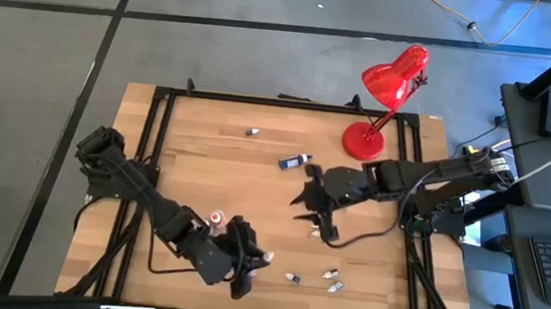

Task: Pick & Place food coloring
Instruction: Put the pink food coloring bottle into the transparent bin

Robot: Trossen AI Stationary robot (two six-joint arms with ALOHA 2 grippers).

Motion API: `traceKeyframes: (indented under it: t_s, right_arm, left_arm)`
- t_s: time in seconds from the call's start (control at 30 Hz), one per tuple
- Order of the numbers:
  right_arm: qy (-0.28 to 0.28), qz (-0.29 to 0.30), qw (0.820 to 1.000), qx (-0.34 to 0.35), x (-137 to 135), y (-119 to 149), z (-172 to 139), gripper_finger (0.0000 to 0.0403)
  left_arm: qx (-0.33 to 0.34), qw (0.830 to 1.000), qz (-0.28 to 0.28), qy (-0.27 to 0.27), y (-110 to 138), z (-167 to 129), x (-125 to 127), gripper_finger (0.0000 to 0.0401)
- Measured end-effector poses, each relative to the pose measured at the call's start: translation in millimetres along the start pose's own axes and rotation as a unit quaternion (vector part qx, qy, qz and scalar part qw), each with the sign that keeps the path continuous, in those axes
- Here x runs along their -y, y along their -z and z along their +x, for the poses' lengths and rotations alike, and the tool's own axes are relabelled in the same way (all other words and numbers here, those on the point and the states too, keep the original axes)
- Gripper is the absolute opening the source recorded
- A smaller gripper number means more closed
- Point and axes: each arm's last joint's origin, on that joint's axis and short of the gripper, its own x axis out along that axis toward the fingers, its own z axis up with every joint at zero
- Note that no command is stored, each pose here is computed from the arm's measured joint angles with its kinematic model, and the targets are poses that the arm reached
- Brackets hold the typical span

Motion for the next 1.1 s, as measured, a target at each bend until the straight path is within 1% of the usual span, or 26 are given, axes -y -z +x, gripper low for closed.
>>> traceKeyframes:
  t_s: [0.07, 0.17, 0.27, 0.33, 0.43, 0.5, 0.6, 0.67, 0.77, 0.87, 1.1]
  right_arm:
    - [0.028, 0.011, 0.999, -0.03, 7.4, 6.3, 0.0, 0.0176]
    - [0.054, 0.025, 0.996, -0.064, 16.7, 16.6, 2.0, 0.0178]
    - [0.066, 0.048, 0.993, -0.085, 25.5, 28.4, 7.3, 0.0177]
    - [0.072, 0.063, 0.991, -0.094, 30.3, 34.7, 9.9, 0.0177]
    - [0.08, 0.074, 0.989, -0.103, 36.3, 44.0, 14.7, 0.0177]
    - [0.083, 0.078, 0.987, -0.11, 39.4, 49.4, 16.8, 0.0177]
    - [0.088, 0.084, 0.986, -0.117, 44.0, 54.4, 19.0, 0.0177]
    - [0.091, 0.087, 0.985, -0.12, 46.8, 56.9, 20.7, 0.0177]
    - [0.096, 0.092, 0.984, -0.116, 51.5, 58.1, 22.8, 0.0177]
    - [0.1, 0.097, 0.983, -0.116, 55.1, 59.1, 23.2, 0.0177]
    - [0.104, 0.098, 0.984, -0.107, 57.9, 57.8, 23.7, 0.0177]
  left_arm:
    - [-0.051, 0.998, -0.042, -0.022, 10.4, -2.0, -4.9, 0.0072]
    - [-0.116, 0.987, -0.095, -0.054, 22.9, -5.2, -11.0, 0.0071]
    - [-0.169, 0.975, -0.124, -0.078, 35.7, -2.3, -13.7, 0.0071]
    - [-0.204, 0.965, -0.143, -0.081, 44.3, 3.3, -12.8, 0.0071]
    - [-0.267, 0.943, -0.171, -0.105, 60.7, 15.2, -14.8, 0.0071]
    - [-0.304, 0.925, -0.188, -0.13, 71.5, 23.9, -18.2, 0.0071]
    - [-0.34, 0.903, -0.206, -0.164, 86.5, 36.7, -22.7, 0.0073]
    - [-0.354, 0.893, -0.216, -0.176, 93.2, 44.5, -24.6, 0.0074]
    - [-0.36, 0.888, -0.222, -0.181, 96.8, 50.8, -25.7, 0.0075]
    - [-0.359, 0.888, -0.225, -0.181, 95.4, 52.2, -26.7, 0.0073]
    - [-0.334, 0.897, -0.226, -0.18, 83.6, 41.7, -27.8, 0.0074]
